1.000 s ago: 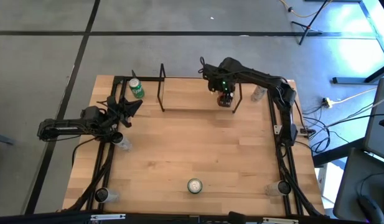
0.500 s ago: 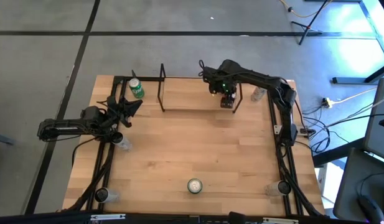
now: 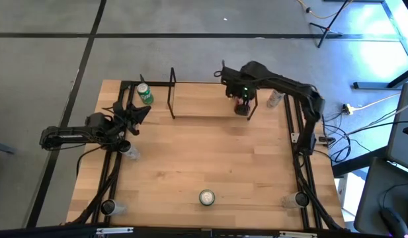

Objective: Place canned beverage on shelf
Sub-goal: Put the bottom green soda can on the shelf

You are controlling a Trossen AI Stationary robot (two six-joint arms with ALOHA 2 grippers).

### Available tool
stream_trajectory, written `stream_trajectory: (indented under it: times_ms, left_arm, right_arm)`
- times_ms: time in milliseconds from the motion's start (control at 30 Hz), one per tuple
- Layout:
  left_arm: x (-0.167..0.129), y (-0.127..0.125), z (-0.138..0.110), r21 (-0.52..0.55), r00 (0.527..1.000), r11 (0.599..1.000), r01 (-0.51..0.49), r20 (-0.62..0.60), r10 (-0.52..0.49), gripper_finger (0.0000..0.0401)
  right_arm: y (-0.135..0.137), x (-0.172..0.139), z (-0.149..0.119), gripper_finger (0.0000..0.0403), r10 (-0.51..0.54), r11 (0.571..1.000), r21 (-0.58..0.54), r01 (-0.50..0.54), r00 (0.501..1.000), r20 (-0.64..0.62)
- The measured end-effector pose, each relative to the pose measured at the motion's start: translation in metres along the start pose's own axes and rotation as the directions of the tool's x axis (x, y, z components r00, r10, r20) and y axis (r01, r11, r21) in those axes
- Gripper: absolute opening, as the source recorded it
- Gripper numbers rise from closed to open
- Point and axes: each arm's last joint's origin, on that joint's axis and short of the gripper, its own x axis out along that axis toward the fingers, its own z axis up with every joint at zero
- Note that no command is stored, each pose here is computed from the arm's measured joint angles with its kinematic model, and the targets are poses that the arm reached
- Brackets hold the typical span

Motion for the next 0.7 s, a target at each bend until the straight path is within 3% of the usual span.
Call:
stream_trajectory:
  times_ms: [133, 233, 367, 700]
  left_arm:
    - [0.0, 0.0, 0.001, -0.012, 1.0, 1.0, 0.009, 0.005, -0.009, 0.0012]
    - [0.001, -0.001, 0.0, -0.03, 1.0, 0.999, 0.014, -0.006, -0.015, 0.0028]
    - [0.005, -0.003, -0.002, -0.046, 0.999, 0.998, 0.047, -0.023, -0.048, 0.0068]
    - [0.038, -0.037, 0.004, -0.088, 0.943, 0.971, 0.221, -0.235, -0.235, 0.0167]
  right_arm:
    - [0.036, -0.034, -0.009, 0.0342, 0.122, 0.993, -0.019, -0.12, 0.97, 0.209]
    - [0.061, -0.055, -0.014, 0.0341, 0.091, 0.995, -0.072, -0.069, 0.932, 0.351]
    - [0.081, -0.069, -0.024, 0.0341, 0.05, 0.995, -0.1, -0.01, 0.914, 0.403]
    - [0.166, -0.088, -0.039, 0.0341, 0.257, 0.941, -0.324, -0.094, 0.822, 0.508]
